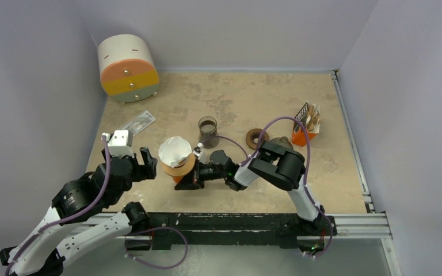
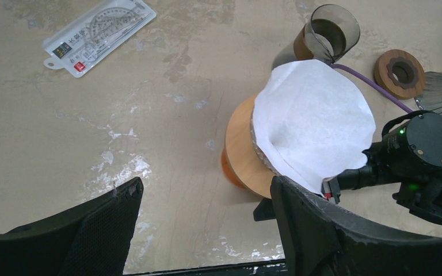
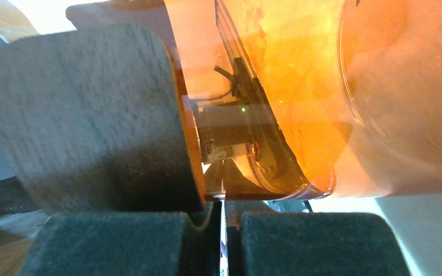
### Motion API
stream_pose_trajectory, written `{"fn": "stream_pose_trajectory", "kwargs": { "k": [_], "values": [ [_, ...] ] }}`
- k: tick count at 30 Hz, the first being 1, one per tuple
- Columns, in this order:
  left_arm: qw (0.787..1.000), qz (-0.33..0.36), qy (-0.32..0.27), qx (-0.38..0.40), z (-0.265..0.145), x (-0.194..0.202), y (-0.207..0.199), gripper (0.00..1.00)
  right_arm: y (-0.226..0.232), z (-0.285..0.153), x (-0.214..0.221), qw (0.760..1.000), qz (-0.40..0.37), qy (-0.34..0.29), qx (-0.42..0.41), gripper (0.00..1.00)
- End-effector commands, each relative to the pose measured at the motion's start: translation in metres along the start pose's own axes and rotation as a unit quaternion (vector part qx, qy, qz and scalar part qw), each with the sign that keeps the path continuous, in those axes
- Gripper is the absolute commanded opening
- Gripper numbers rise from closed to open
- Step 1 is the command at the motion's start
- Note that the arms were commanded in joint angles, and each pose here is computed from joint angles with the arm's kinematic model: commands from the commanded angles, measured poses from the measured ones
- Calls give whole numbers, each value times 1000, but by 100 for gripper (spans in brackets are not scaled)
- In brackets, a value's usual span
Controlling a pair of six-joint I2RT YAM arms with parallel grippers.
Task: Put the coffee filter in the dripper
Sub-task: Move the coffee server to the center of the board.
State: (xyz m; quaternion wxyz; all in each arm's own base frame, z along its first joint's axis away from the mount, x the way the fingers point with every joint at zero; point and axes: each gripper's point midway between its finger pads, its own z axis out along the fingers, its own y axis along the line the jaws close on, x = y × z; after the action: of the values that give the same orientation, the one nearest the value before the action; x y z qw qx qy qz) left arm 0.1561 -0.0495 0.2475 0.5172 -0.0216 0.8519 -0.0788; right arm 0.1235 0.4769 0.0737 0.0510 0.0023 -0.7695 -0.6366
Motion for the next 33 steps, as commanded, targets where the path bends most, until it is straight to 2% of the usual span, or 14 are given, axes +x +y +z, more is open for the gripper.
{"fn": "stream_pose_trajectory", "kwargs": {
  "k": [1, 20, 33],
  "values": [
    [1000, -4, -14, 0, 0, -5, 1, 80, 22, 18, -6, 1000, -15, 3, -19, 0],
    [999, -18, -28, 10, -7, -7, 6, 80, 34, 80, -40, 999, -38, 29, -4, 0],
    [999, -18, -27, 10, -7, -7, 5, 80, 36, 106, -83, 999, -49, 14, -2, 0]
  ]
}}
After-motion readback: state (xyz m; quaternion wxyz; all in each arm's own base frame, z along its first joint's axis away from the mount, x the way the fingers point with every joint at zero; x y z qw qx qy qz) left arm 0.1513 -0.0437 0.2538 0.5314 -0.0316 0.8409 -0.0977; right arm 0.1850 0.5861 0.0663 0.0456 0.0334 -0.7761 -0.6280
